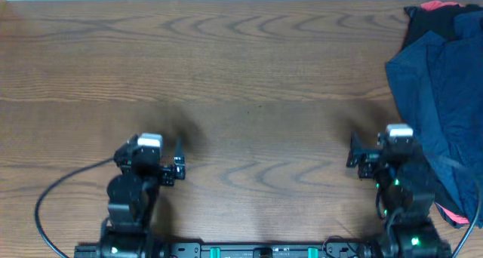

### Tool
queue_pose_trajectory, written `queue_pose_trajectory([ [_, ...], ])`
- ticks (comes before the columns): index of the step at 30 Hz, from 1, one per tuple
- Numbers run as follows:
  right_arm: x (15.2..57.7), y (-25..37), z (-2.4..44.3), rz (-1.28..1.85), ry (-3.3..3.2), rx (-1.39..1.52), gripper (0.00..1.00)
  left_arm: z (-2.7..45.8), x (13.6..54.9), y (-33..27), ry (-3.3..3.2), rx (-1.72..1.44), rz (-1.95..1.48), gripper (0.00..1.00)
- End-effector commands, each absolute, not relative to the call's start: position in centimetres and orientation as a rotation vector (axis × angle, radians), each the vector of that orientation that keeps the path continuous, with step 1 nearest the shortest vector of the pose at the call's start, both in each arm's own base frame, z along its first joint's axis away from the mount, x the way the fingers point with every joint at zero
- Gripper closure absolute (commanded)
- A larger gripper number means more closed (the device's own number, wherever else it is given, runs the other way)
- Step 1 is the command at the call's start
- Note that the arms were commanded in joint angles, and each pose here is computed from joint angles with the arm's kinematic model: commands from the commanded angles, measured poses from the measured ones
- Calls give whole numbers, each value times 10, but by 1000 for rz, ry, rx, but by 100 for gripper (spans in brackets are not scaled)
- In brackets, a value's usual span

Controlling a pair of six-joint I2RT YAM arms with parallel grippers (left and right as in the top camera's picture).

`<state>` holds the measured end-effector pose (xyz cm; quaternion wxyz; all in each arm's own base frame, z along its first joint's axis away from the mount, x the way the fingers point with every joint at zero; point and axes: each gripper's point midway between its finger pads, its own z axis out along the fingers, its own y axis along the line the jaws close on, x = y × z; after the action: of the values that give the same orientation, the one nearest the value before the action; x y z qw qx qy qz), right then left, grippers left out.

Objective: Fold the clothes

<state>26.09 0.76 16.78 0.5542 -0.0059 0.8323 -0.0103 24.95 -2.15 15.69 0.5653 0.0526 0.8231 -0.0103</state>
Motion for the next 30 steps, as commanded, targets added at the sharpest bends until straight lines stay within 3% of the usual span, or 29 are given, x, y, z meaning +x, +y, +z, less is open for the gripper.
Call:
queue_pose_trajectory([
  [1, 275, 3, 180, -47, 2034, 16, 1, 177, 259, -20, 1986, 109, -21, 2],
  [10, 315, 5, 171, -82, 2373, -4, 1, 179, 261, -27, 2305, 132, -62, 2],
  [16, 345, 29, 167, 72, 2386, -60, 1, 181, 258, -47, 2355, 188, -207, 2],
  [23, 362, -31, 146, -152, 2398, 229, 1, 181, 257, -47, 2357, 188, -206, 2],
  [30, 341, -155, 126, -604, 2295, 750, 1, 181, 257, -47, 2363, 131, -230, 2],
])
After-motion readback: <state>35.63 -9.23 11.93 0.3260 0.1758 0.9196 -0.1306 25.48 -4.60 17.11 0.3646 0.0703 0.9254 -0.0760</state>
